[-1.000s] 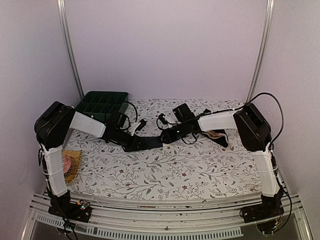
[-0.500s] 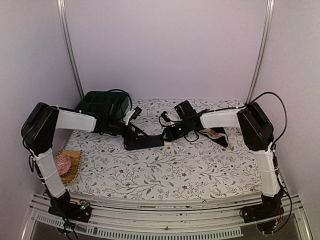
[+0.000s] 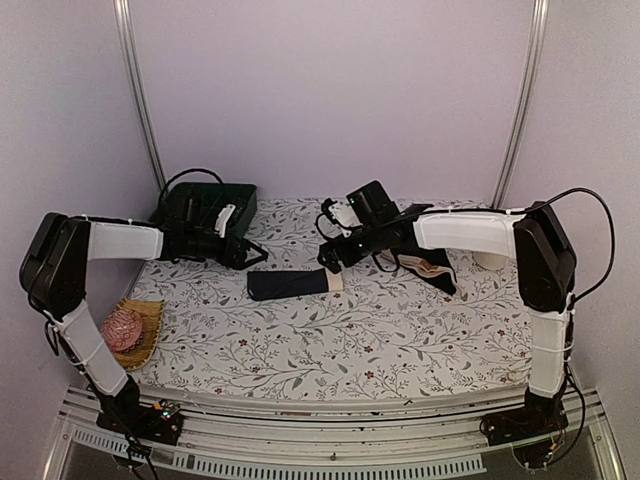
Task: Roll the underwear
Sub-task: Adjust the underwear at the center of the board.
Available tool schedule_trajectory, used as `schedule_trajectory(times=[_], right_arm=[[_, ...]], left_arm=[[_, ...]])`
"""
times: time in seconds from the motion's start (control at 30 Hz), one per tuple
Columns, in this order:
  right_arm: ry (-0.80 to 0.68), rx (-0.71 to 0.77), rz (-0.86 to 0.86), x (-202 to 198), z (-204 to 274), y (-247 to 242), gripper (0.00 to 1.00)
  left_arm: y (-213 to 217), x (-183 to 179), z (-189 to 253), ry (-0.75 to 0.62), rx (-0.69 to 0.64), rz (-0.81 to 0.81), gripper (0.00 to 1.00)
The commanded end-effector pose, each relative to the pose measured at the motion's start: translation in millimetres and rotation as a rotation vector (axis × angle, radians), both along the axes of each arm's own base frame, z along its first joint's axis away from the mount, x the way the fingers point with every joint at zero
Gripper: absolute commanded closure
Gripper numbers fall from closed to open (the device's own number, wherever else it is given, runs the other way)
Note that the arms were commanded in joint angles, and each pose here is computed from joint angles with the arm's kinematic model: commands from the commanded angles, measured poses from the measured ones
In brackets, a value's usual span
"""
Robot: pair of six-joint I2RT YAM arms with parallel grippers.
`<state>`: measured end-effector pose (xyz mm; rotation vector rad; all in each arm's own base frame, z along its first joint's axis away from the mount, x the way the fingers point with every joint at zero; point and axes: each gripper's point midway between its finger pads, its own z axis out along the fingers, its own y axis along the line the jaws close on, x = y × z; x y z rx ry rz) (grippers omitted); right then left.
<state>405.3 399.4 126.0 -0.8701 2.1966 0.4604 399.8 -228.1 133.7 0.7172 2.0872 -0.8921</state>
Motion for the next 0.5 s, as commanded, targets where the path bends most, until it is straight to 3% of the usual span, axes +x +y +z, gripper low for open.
schedule_trajectory(times=[0.0, 0.2, 0.47], right_arm=[[-0.072, -0.238, -0.143, 3, -25, -29, 0.01], [-0.017, -0.336, -0.218, 1, -72, -38, 0.01], [0.002, -0.391, -0.256, 2, -91, -40, 0.01]], left_arm=[[16, -2, 1, -0.026, -0.015, 0.032, 0.02], [22, -5, 7, -0.061, -0.023, 0.057, 0.02], [27, -3, 1, -0.045, -0.028, 0.068, 0.02]])
